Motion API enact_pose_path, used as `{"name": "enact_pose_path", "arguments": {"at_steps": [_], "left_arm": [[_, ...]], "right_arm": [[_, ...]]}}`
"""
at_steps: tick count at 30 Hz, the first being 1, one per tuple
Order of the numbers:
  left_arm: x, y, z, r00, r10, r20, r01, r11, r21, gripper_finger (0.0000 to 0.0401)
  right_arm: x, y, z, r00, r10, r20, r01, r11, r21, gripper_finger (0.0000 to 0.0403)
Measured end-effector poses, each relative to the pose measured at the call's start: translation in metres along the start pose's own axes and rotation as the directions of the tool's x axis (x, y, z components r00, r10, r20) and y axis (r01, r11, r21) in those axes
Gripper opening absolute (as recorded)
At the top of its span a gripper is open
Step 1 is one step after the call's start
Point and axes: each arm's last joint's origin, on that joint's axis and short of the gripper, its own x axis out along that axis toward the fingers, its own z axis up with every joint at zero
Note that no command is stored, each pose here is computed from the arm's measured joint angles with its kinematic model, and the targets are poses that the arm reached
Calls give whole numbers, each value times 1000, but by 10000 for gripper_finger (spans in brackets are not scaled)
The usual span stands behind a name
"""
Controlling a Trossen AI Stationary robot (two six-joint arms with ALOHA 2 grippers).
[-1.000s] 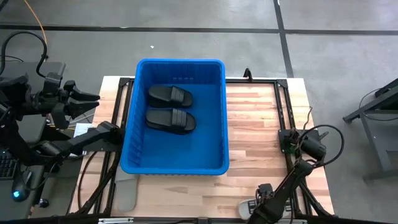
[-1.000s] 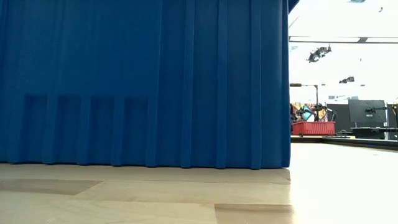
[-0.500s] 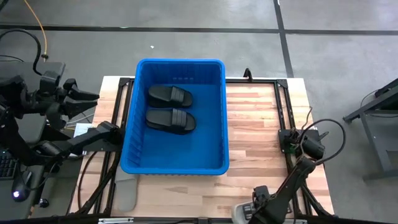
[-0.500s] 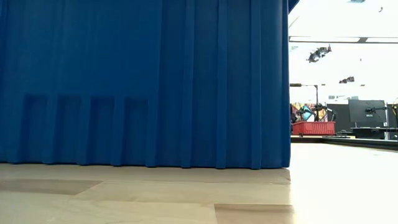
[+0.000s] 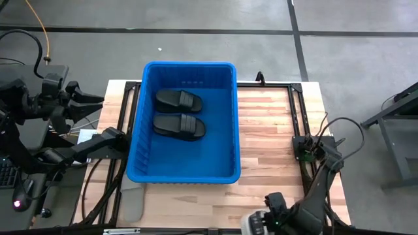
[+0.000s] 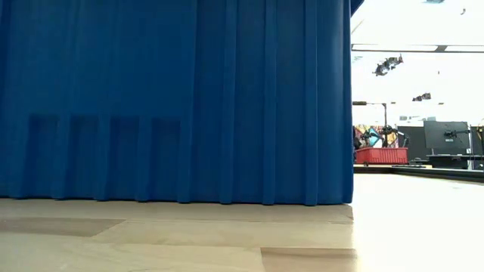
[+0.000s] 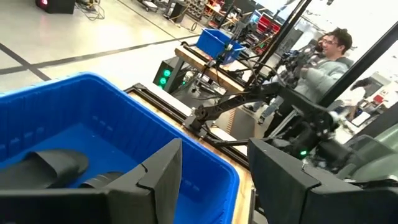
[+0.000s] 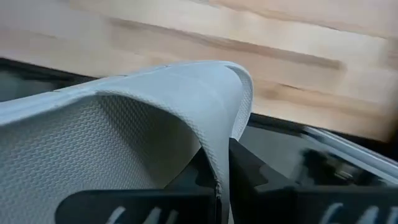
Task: Pick and place slides into bin
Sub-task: Put the right white slide into the blue container
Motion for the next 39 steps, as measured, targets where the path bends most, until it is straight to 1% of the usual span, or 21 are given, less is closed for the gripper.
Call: {"name": "enact_pose_path", "arguments": {"at_steps": [2, 4, 6, 8, 10, 11, 14, 16, 19, 22, 24, 28, 31, 33, 36, 39], "left_arm": [[0, 0, 0, 1000, 5, 1, -5, 1000, 17, 172], [0, 0, 0, 1000, 11, 1, -11, 1000, 27, 172], [0, 1, 0, 1000, 13, -1, -13, 999, 32, 172], [0, 1, 0, 1000, 13, 0, -13, 999, 39, 172], [0, 1, 0, 1000, 13, -1, -13, 999, 39, 172], [0, 1, 0, 1000, 12, -1, -12, 999, 40, 172], [0, 1, -1, 1000, 12, -2, -12, 999, 40, 172], [0, 1, -1, 1000, 12, -2, -12, 999, 37, 172], [0, 1, -1, 1000, 10, -6, -10, 999, 34, 172], [0, 1, -2, 1000, 6, -17, -6, 1000, 19, 172], [0, 1, -3, 1000, 6, -23, -6, 1000, 5, 172], [0, 1, -3, 1000, 7, -25, -7, 1000, 2, 172], [0, 1, -3, 1000, 7, -25, -7, 1000, 1, 172], [0, 1, -3, 1000, 8, -27, -8, 1000, -1, 172], [0, 1, -3, 1000, 8, -27, -8, 1000, -2, 172], [0, 2, -3, 999, 25, -22, -25, 1000, -1, 172]], "right_arm": [[-10, 6, 4, 995, 93, 42, -93, 996, -13, 0], [-19, 14, 13, 973, 199, 117, -199, 980, -18, 0], [-29, 25, 25, 930, 303, 207, -301, 953, -43, 0], [-37, 36, 39, 877, 391, 279, -384, 920, -80, 0], [-46, 46, 54, 832, 462, 308, -447, 886, -121, 0], [-49, 51, 61, 823, 478, 307, -459, 878, -136, 0], [-54, 64, 79, 849, 469, 245, -443, 883, -155, 0], [-54, 73, 88, 843, 490, 223, -457, 870, -183, 0], [-57, 85, 104, 816, 527, 235, -481, 846, -230, 0], [-57, 96, 123, 817, 529, 229, -487, 846, -217, 0], [-58, 106, 136, 787, 566, 246, -525, 824, -214, 0], [-68, 125, 168, 679, 650, 341, -588, 760, -278, 0], [-78, 132, 196, 627, 679, 384, -603, 734, -313, 0], [-80, 133, 214, 628, 662, 409, -585, 748, -312, 0], [-79, 132, 235, 653, 627, 424, -542, 779, -316, 0], [-83, 130, 253, 657, 618, 432, -528, 786, -321, 0]]}}
